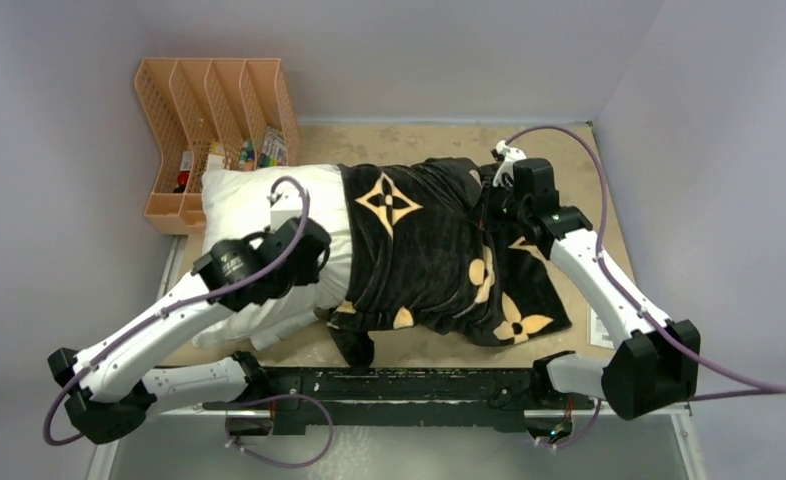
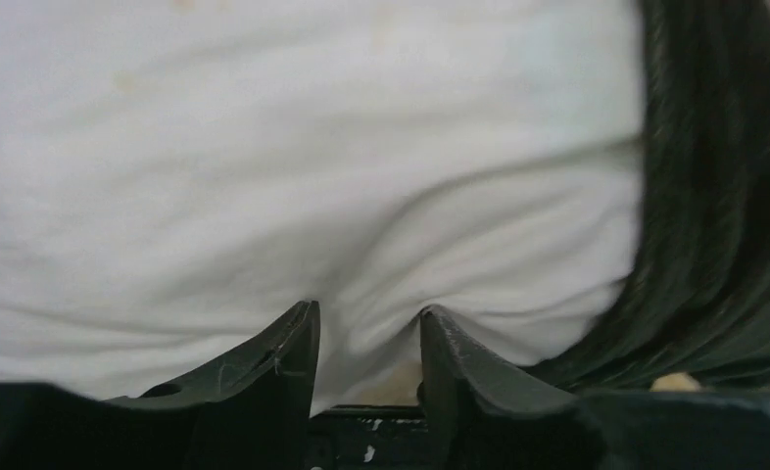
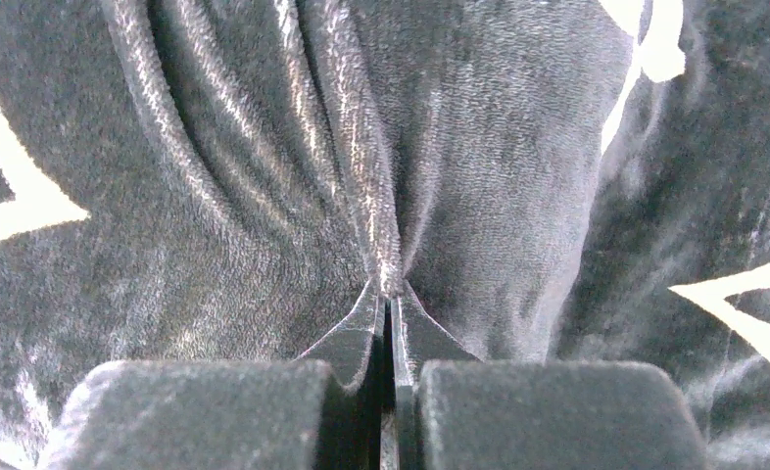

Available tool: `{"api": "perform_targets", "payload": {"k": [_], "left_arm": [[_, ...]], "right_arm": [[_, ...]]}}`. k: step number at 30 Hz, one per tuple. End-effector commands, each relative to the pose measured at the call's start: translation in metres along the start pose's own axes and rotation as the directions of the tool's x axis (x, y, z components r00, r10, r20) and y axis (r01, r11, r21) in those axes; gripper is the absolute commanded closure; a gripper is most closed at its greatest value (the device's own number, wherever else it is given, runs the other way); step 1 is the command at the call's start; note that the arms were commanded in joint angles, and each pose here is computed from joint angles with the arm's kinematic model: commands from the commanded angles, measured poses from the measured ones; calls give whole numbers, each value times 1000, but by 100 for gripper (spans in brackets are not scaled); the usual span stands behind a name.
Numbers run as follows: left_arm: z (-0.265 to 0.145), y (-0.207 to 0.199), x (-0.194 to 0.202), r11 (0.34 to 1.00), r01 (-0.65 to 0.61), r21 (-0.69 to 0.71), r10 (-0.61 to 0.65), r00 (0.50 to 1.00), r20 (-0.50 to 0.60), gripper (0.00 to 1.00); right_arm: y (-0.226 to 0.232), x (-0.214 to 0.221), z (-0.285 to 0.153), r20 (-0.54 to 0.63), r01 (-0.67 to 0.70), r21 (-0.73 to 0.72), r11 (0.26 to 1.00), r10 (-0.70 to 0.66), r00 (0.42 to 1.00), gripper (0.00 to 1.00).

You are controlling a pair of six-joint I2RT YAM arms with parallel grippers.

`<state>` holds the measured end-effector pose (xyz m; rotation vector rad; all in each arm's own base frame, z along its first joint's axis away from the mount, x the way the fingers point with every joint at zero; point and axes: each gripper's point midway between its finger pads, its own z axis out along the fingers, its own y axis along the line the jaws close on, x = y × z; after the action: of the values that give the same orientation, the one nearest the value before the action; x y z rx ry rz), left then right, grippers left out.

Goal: Remove the pillowcase from the pillow
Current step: Remove the pillow from the pillowcase.

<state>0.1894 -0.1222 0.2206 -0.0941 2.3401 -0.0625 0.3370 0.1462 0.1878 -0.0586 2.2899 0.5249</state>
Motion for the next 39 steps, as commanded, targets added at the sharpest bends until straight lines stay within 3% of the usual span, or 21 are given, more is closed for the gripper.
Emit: {"api": "perform_targets", "payload": {"k": [1,5,8,11,15,16,18,20,21,23,25,29,34,37,39], "left_arm": [[-30,-8,-92,999,1,-45,9,976,215,44],[-27,-28,-140,992,-72,-104,100,949,299,31],[16,-22,-150,977,-89,-195,132,966,223,27],[75,-8,-150,995,20,-98,-8,992,124,24],[126,1,-145,987,158,7,-158,983,99,23],[136,-2,-132,985,172,18,-173,984,51,28],[150,-12,-106,981,185,61,-183,983,-36,58],[149,-13,-85,973,212,95,-208,977,-53,87],[142,-10,-76,969,223,107,-220,975,-44,100],[135,-3,-49,967,222,123,-215,974,-63,100],[124,-1,-29,963,218,159,-207,975,-85,100],[99,6,-5,955,214,204,-198,976,-93,100],[74,4,-1,945,194,265,-176,980,-88,100],[71,4,3,947,179,268,-153,982,-115,100],[70,5,4,949,175,264,-148,982,-119,100]], "right_arm": [[8,33,-6,-66,139,-132,981,-149,987,100],[-2,53,-4,-116,106,-101,989,-118,986,100],[-2,50,-11,-76,118,-96,988,-126,989,100],[3,44,-17,-32,143,-118,983,-148,988,100],[15,43,-27,-55,161,-179,971,-173,983,100],[23,36,-34,-45,172,-206,963,-185,982,99],[26,11,-41,17,190,-173,966,-190,982,89],[9,-19,-50,84,202,-27,979,-199,976,72],[0,-35,-54,120,196,44,980,-200,972,69],[-20,-61,-59,170,136,126,983,-156,973,68],[-32,-79,-58,189,33,84,996,-48,981,46],[-37,-99,-35,167,-103,8,995,101,981,21],[-29,-111,9,82,-324,-73,943,329,941,16],[-21,-134,30,138,-414,-169,894,437,889,2],[-14,-143,39,152,-426,-192,884,456,877,1]]}}
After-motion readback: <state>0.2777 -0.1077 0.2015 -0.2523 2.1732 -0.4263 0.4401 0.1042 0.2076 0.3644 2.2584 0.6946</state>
